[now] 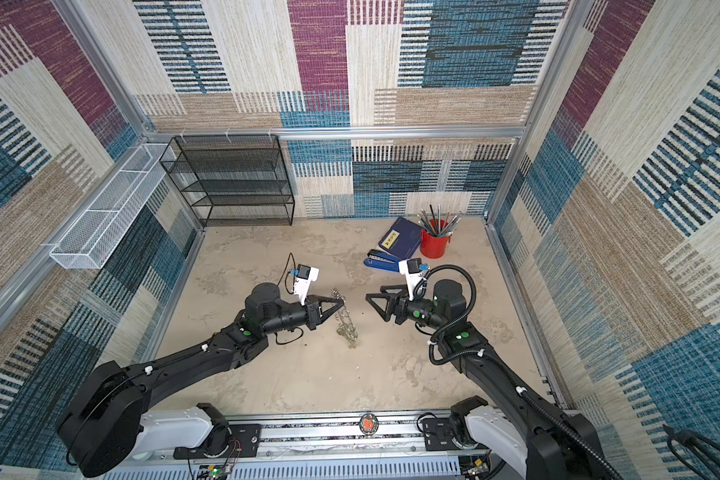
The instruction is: Put the keys on the keyring
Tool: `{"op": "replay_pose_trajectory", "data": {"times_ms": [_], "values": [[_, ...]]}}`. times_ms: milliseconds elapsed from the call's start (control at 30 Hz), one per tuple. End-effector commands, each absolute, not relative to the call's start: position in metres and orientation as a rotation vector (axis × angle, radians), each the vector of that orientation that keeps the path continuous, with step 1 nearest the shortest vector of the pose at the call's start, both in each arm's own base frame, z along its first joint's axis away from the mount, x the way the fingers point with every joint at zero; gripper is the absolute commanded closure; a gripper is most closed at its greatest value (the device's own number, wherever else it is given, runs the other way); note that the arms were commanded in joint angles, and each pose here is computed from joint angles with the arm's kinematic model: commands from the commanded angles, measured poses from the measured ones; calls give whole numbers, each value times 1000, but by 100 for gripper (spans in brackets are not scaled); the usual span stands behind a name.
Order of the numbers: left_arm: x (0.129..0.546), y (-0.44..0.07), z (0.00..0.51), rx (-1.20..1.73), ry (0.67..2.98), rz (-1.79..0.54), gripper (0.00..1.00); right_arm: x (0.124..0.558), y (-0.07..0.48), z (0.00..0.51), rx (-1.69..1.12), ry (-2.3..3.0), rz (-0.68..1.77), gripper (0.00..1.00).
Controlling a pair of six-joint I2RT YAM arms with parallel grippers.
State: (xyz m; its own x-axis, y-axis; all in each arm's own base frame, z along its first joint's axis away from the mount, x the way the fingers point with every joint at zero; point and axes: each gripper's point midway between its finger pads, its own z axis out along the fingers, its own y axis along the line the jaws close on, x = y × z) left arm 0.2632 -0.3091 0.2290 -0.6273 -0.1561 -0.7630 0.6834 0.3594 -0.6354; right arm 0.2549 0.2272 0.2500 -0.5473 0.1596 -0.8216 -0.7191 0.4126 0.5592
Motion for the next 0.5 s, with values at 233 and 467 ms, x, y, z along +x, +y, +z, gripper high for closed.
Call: {"op": "replay_pose_trajectory", "data": {"times_ms": [233, 467], "values": [[242, -322, 266, 606, 1598, -1480, 100, 222, 265, 280, -759, 1606, 1435, 59], [234, -327, 265, 657, 1584, -1513, 100, 234, 267, 274, -718, 1649, 1409, 76]]}}
